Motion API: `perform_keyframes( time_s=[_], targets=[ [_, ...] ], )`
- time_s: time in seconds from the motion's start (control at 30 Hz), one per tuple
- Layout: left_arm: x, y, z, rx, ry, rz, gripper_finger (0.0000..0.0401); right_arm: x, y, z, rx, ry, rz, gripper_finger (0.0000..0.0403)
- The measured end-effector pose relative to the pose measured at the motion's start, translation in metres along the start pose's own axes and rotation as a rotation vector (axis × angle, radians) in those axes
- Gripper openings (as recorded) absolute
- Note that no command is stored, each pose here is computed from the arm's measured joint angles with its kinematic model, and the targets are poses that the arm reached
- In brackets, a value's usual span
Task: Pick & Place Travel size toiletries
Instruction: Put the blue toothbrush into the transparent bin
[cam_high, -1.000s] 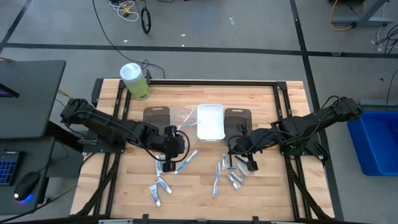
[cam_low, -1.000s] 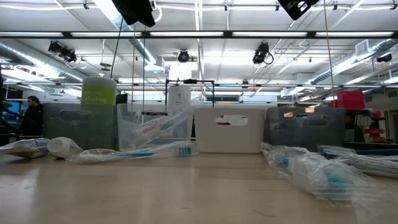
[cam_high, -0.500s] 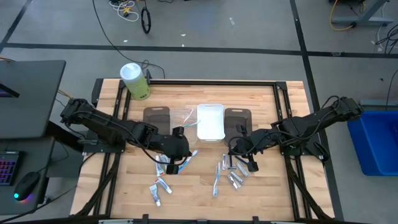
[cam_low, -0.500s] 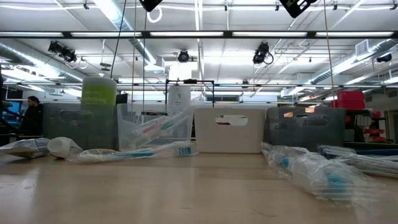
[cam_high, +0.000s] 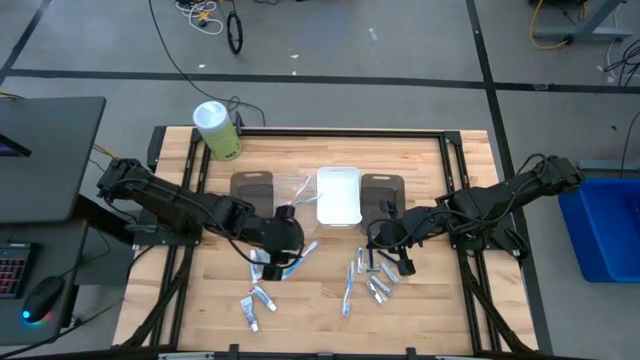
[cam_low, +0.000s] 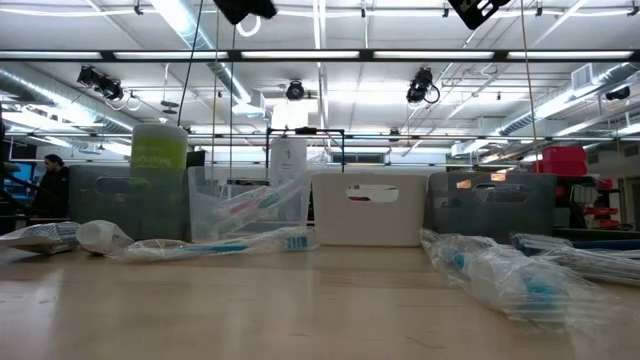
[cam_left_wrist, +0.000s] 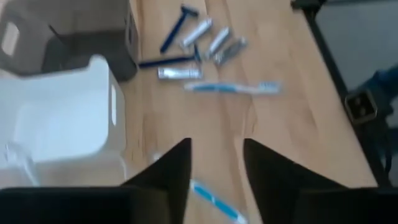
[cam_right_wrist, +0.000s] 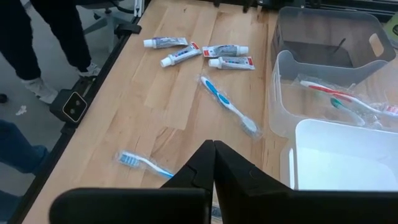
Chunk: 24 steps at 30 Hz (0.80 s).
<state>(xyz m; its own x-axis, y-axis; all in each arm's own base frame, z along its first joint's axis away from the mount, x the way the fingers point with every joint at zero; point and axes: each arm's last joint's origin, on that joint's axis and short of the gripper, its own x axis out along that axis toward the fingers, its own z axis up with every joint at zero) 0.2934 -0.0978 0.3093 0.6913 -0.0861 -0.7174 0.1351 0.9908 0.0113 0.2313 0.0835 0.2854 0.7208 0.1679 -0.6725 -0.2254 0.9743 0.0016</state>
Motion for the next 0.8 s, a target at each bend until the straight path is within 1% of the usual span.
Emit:
perform_keyframes(
  time_s=[0.13, 0.2, 0.27, 0.33, 0.4, 0.53, 0.67, 0.8],
  targets=[
    [0.000, 0.001, -0.007, 0.006, 0.072, 0.007, 0.0226, 0.000, 0.000, 0.000, 0.000, 0.001, 0.000, 0.0013],
    [0.000, 0.001, -0.009, 0.009, 0.096, 0.011, 0.0249, 0.000, 0.000, 0.000, 0.000, 0.001, 0.000, 0.0013],
    [-0.001, 0.002, -0.011, 0.001, 0.117, 0.014, 0.0266, 0.000, 0.000, 0.000, 0.000, 0.001, 0.000, 0.0013],
    [0.000, 0.002, -0.013, -0.036, 0.127, 0.018, 0.0277, 0.000, 0.000, 0.000, 0.000, 0.001, 0.000, 0.0014],
    [0.001, 0.002, -0.016, -0.071, 0.146, 0.019, 0.0281, 0.000, 0.000, 0.000, 0.000, 0.001, 0.000, 0.0013],
    [0.000, -0.001, -0.022, -0.054, 0.203, 0.019, 0.0276, 0.000, 0.000, 0.000, -0.003, 0.004, 0.000, 0.0015],
    [0.000, -0.002, -0.022, -0.044, 0.202, 0.021, 0.0263, 0.003, 0.003, -0.006, -0.059, 0.065, 0.034, 0.0022],
    [0.000, -0.002, -0.022, -0.044, 0.198, 0.027, 0.0251, 0.013, 0.008, -0.010, -0.128, 0.117, 0.061, 0.0037]
  ],
)
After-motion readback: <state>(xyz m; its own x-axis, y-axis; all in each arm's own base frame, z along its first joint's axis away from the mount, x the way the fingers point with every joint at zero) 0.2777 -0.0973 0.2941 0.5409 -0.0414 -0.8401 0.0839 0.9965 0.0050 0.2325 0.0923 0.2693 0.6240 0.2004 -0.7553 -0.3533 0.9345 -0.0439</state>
